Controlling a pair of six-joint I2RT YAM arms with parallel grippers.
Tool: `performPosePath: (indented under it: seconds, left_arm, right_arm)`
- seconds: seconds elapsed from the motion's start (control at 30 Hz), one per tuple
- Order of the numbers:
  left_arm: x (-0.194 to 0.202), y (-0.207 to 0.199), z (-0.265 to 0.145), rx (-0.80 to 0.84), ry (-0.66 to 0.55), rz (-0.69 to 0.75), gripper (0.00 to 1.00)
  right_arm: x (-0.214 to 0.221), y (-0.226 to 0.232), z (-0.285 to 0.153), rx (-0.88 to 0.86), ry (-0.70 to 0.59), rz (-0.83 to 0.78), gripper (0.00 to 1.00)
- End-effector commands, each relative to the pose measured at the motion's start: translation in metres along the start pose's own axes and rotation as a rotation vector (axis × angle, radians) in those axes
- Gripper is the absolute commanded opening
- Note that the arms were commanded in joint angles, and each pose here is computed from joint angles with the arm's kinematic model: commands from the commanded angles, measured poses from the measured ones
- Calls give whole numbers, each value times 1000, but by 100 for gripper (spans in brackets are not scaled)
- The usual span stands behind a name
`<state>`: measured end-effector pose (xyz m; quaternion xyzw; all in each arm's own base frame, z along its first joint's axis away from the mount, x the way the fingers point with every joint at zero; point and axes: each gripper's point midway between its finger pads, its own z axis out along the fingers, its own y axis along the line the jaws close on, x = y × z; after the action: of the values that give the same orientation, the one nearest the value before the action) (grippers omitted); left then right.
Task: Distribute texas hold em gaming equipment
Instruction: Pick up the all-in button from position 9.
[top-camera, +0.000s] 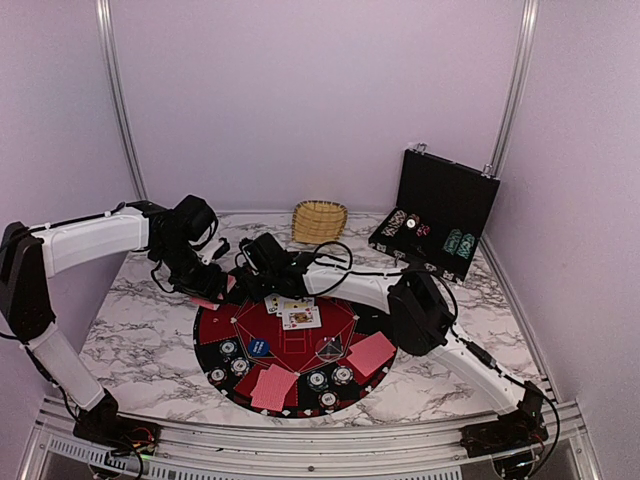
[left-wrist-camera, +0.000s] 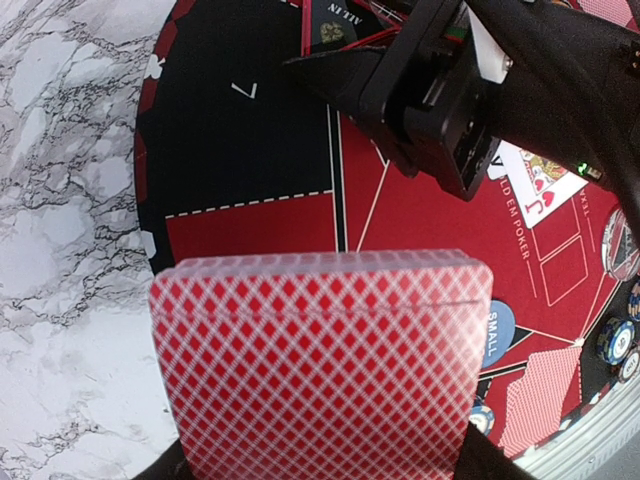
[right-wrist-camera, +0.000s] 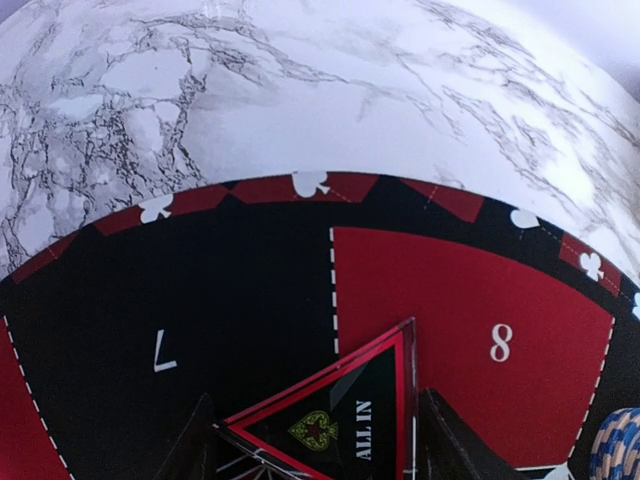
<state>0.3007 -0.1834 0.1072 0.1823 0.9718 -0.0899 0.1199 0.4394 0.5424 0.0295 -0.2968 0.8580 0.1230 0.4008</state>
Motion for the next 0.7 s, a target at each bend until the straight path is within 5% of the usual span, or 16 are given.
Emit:
performPosePath:
  seconds: [0.0, 0.67]
  left_arm:
    - [-1, 2, -9, 0, -24, -3, 37]
    - [3, 11, -7, -11, -19, -44, 37]
  right_arm:
    - [44, -6, 17, 31, 105, -37, 54]
    - [-51, -4, -65, -52, -98, -26, 47]
